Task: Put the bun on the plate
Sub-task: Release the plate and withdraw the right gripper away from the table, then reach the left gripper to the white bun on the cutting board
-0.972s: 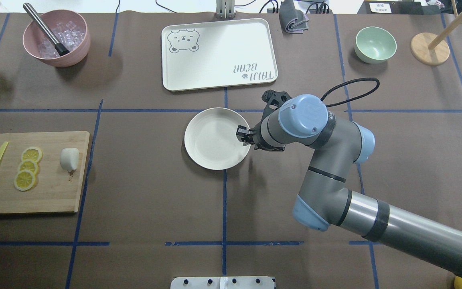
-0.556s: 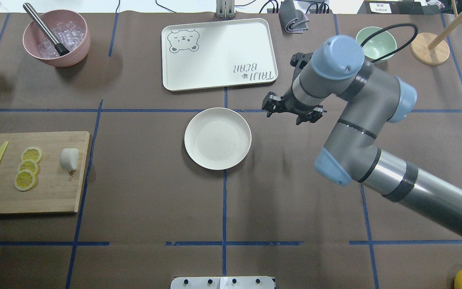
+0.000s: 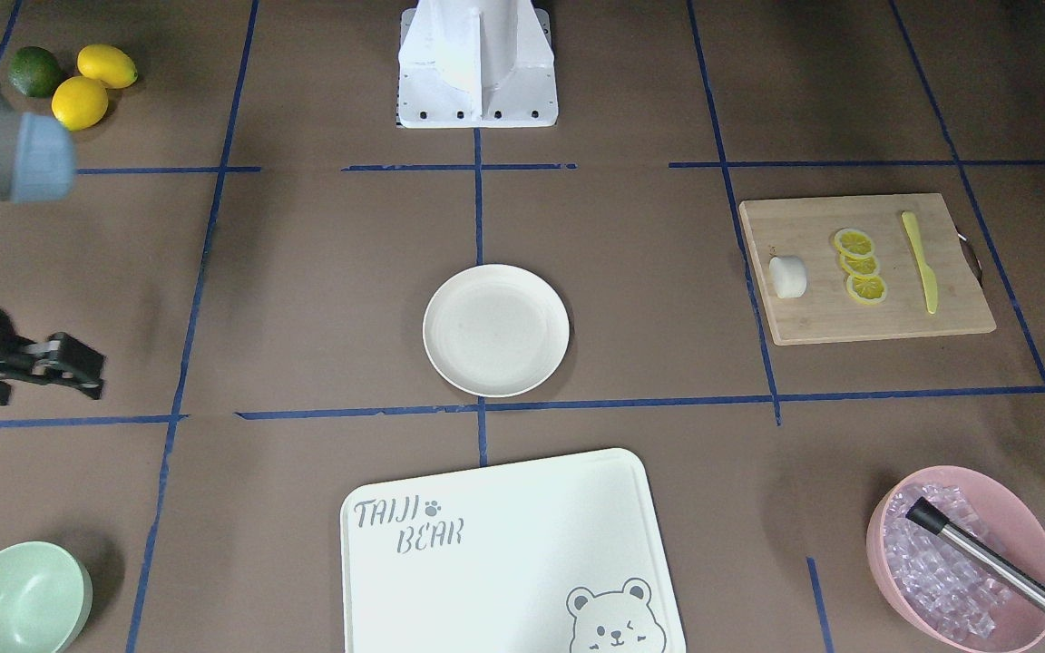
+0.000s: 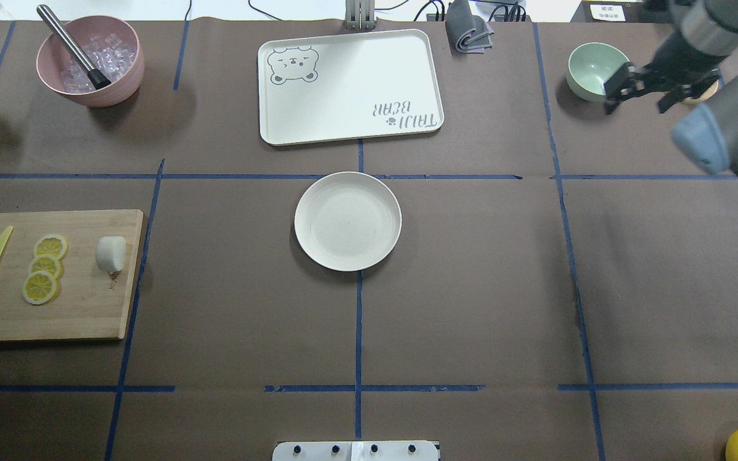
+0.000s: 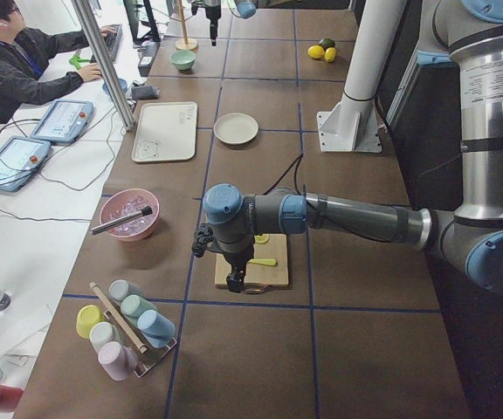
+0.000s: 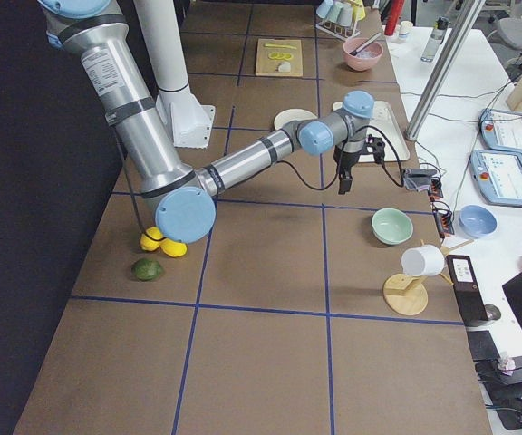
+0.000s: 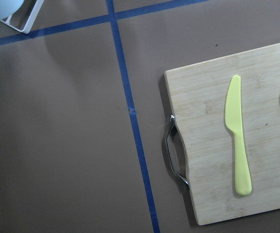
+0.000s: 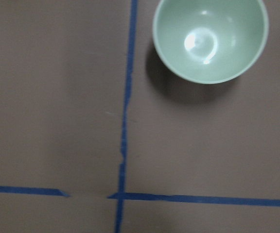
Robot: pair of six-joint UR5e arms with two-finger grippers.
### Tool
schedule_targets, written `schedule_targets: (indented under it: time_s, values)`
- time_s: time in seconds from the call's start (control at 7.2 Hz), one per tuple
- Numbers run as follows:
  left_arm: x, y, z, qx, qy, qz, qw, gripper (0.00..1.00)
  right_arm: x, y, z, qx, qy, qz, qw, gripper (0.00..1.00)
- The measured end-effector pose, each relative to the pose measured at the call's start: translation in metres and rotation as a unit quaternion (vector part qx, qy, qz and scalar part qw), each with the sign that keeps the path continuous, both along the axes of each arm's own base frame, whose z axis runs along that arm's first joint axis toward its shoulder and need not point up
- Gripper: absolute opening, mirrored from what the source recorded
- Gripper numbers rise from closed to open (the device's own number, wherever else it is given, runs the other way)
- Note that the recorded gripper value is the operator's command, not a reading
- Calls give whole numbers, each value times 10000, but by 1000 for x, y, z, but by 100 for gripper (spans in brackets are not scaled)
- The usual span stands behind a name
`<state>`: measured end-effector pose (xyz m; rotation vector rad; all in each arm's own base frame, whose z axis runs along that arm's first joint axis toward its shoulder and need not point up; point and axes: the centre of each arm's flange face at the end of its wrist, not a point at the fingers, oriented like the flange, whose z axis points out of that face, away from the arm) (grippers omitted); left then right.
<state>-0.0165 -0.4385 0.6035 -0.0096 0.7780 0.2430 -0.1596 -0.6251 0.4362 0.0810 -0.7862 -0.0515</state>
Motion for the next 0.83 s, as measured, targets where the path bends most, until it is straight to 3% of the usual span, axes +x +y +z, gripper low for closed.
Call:
schedule_targets:
  time_s: [0.14, 0.42, 0.56, 0.83]
  values:
    - [1, -11, -11, 117, 6, -7, 9999, 100, 64, 3, 50, 216, 54, -244, 9995, 100]
    - [6, -47, -50, 685, 59, -4, 9976, 100, 161, 35, 136, 479, 198, -570, 9970, 100]
    - [9, -67, -75, 894, 114, -147, 9958, 100, 188, 57, 167, 433, 262, -589, 9970, 100]
    - [43, -86, -125, 881, 333, -629, 9936, 100, 208, 92, 203, 230, 408, -525, 9975, 100]
